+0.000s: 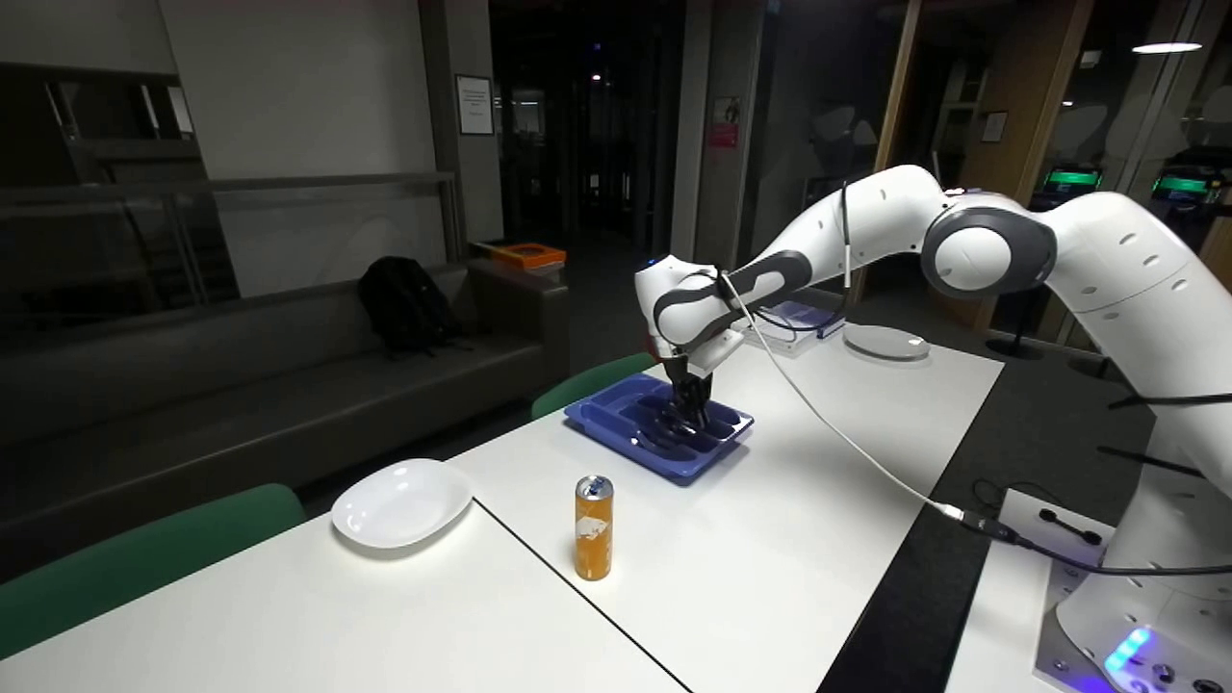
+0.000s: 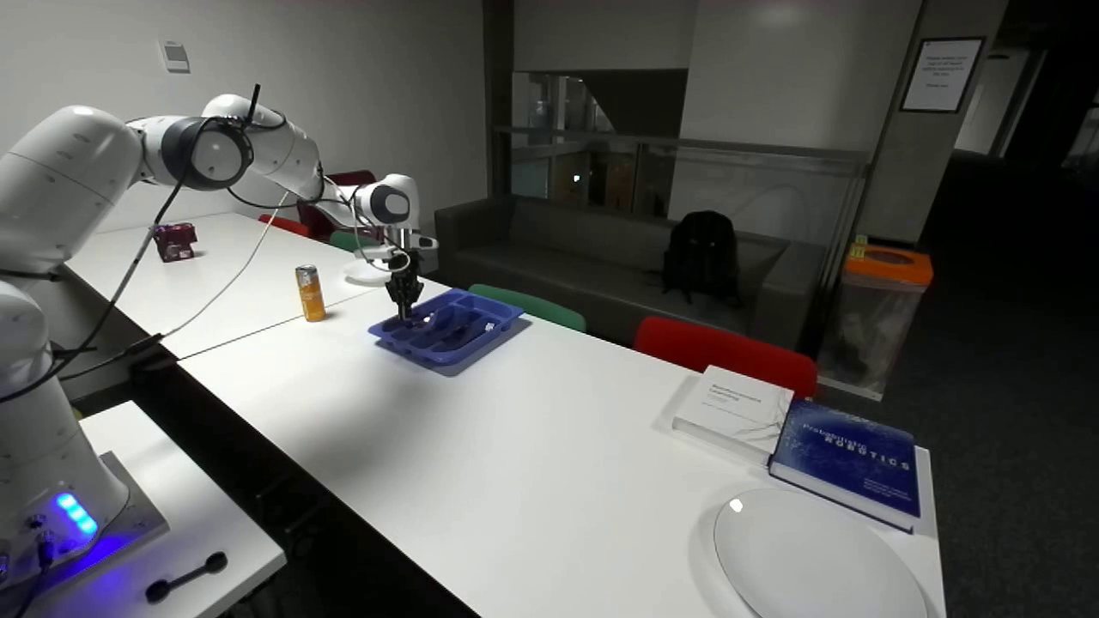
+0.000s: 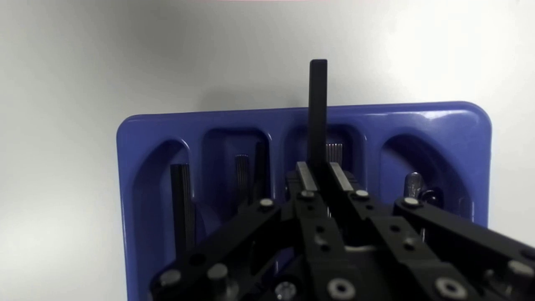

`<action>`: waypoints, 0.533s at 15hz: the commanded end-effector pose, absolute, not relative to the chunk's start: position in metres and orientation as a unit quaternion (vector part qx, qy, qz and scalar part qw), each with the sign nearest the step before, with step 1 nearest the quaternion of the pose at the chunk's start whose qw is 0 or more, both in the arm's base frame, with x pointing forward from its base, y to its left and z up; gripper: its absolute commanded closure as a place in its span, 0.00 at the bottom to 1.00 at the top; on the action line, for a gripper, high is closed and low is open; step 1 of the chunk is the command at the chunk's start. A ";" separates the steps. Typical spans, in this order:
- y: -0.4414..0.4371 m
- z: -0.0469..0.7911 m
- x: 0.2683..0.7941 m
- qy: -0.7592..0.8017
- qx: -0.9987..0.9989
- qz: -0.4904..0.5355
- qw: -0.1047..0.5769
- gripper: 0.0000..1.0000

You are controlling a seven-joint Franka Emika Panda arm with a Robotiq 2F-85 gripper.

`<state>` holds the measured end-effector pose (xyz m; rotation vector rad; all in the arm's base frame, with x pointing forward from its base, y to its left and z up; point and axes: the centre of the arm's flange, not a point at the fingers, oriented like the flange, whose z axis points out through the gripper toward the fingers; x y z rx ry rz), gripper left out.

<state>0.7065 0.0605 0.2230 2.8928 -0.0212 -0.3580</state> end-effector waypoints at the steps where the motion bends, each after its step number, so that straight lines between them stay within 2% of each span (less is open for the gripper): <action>1: 0.057 0.219 0.722 -0.004 0.985 -0.129 0.117 0.97; 8: 0.060 0.214 0.731 0.000 0.986 -0.117 0.115 0.97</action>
